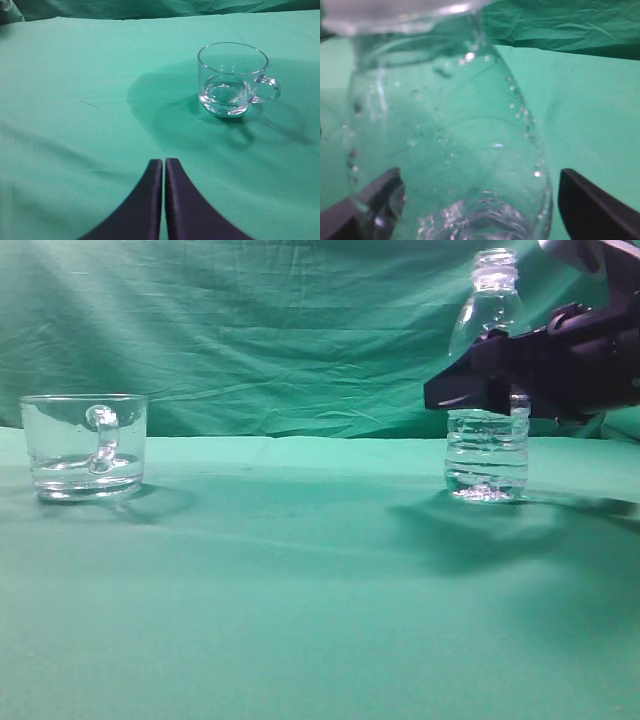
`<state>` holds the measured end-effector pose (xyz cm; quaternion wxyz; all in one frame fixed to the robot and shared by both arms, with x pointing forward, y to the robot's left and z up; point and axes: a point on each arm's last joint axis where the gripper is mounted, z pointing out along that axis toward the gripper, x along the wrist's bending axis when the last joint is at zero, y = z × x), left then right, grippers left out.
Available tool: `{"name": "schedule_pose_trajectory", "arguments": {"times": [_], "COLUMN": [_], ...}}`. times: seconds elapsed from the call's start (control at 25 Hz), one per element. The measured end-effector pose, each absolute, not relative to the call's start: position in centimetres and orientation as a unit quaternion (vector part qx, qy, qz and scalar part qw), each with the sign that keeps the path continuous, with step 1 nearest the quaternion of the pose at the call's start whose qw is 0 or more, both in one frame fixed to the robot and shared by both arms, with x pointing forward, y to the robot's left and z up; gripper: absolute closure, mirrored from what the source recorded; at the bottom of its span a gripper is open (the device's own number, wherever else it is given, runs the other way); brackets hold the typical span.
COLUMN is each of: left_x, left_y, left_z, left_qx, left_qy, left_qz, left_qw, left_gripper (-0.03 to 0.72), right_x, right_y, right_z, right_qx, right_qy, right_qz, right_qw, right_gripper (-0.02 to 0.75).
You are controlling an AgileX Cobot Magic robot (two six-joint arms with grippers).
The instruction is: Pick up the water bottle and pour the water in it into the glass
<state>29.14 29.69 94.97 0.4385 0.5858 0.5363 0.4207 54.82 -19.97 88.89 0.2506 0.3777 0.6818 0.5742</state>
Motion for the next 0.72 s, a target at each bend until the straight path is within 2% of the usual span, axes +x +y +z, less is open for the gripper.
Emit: {"name": "schedule_pose_trajectory", "arguments": {"times": [0.08, 0.16, 0.2, 0.36, 0.72], "left_x": [29.1, 29.1, 29.1, 29.1, 29.1], "left_y": [29.7, 29.7, 29.7, 29.7, 29.7], "left_z": [95.0, 95.0, 95.0, 95.0, 95.0], "left_qx": [0.586, 0.586, 0.586, 0.586, 0.586], "left_qy": [0.536, 0.536, 0.536, 0.536, 0.536], "left_qz": [0.421, 0.421, 0.421, 0.421, 0.421], "left_qw": [0.438, 0.438, 0.438, 0.438, 0.438], "left_gripper": [0.688, 0.688, 0.688, 0.688, 0.688], "right_x": [54.8, 54.8, 54.8, 54.5, 51.2], "right_y": [-20.0, -20.0, -20.0, -20.2, -21.2], "right_z": [88.9, 89.5, 89.9, 93.1, 103.0], "right_qx": [0.386, 0.397, 0.405, 0.398, 0.354], "right_qy": [0.675, 0.666, 0.663, 0.662, 0.635], "right_qz": [0.579, 0.585, 0.585, 0.586, 0.610], "right_qw": [0.244, 0.237, 0.233, 0.245, 0.316], "right_gripper": [0.083, 0.094, 0.053, 0.068, 0.068]}}
